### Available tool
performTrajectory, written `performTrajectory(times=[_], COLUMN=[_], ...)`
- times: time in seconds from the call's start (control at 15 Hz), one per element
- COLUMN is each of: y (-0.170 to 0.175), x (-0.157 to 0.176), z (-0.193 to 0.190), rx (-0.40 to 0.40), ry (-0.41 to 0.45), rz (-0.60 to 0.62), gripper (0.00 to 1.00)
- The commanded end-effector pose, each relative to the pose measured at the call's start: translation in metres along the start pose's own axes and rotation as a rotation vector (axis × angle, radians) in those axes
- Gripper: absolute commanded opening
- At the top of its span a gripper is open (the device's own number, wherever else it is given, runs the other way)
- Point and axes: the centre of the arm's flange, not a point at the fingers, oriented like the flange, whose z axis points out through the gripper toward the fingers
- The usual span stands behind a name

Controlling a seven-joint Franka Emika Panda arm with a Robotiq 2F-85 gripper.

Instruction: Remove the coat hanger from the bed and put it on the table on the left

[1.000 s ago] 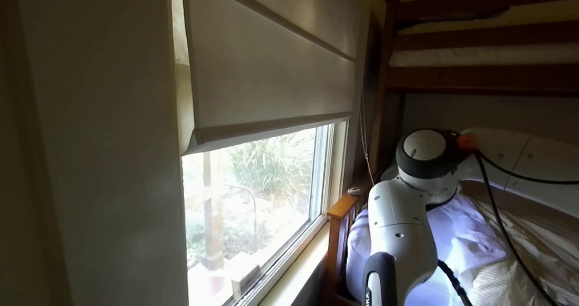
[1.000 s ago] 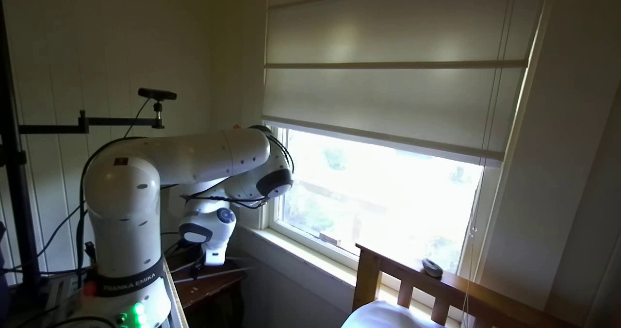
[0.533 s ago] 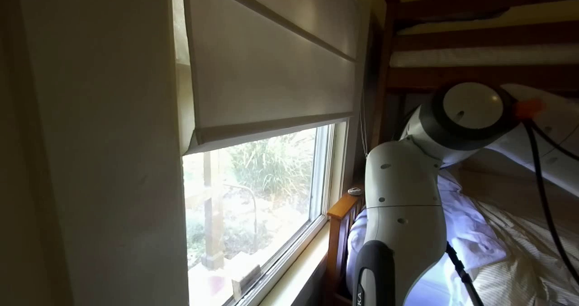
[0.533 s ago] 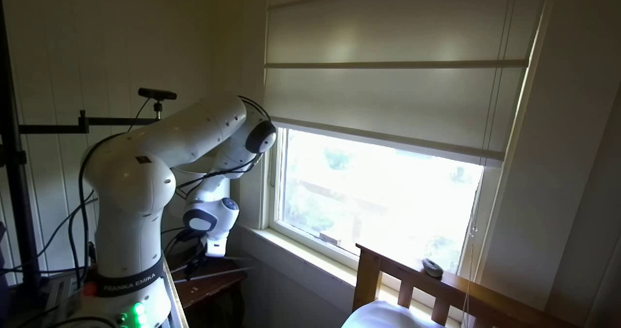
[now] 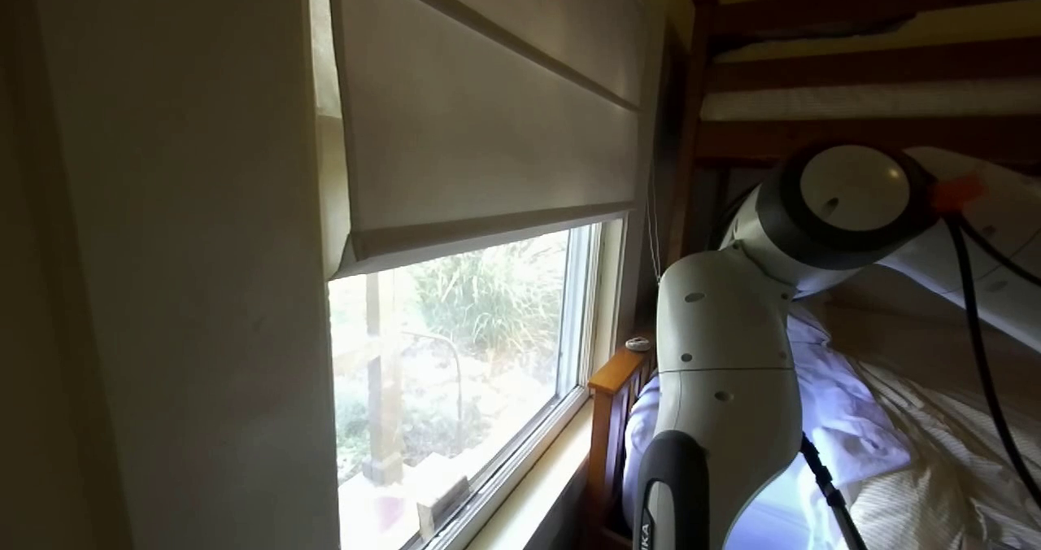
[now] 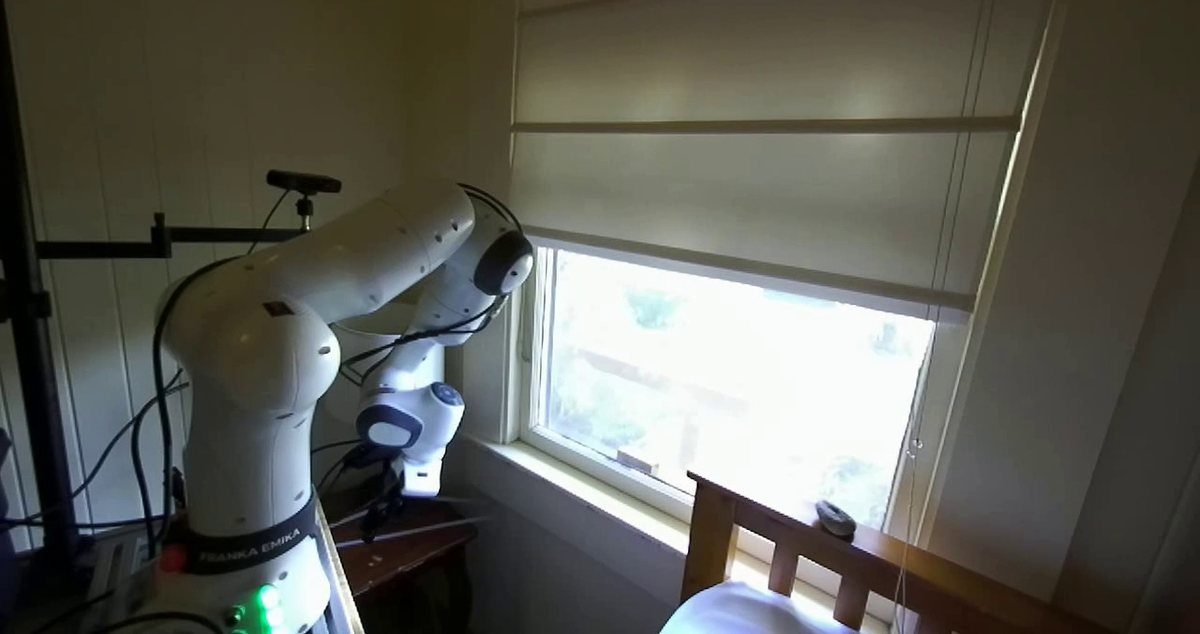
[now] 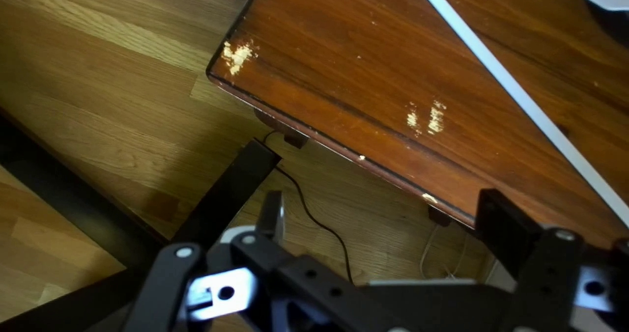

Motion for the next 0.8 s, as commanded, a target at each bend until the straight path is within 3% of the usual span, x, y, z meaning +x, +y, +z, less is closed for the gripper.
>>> performTrajectory(times=[0.0,0.4,0.73], y=[0.026,0.101,0.170], x=[0.018,0.065,0.075], z=[-0.017,-0.083,-0.138], rx=[0.043,0.180,0.242], ry=[0.111,0.400,0.606], rz=[-0.042,-0.028,0.009], gripper=[1.00,1.00,1.00])
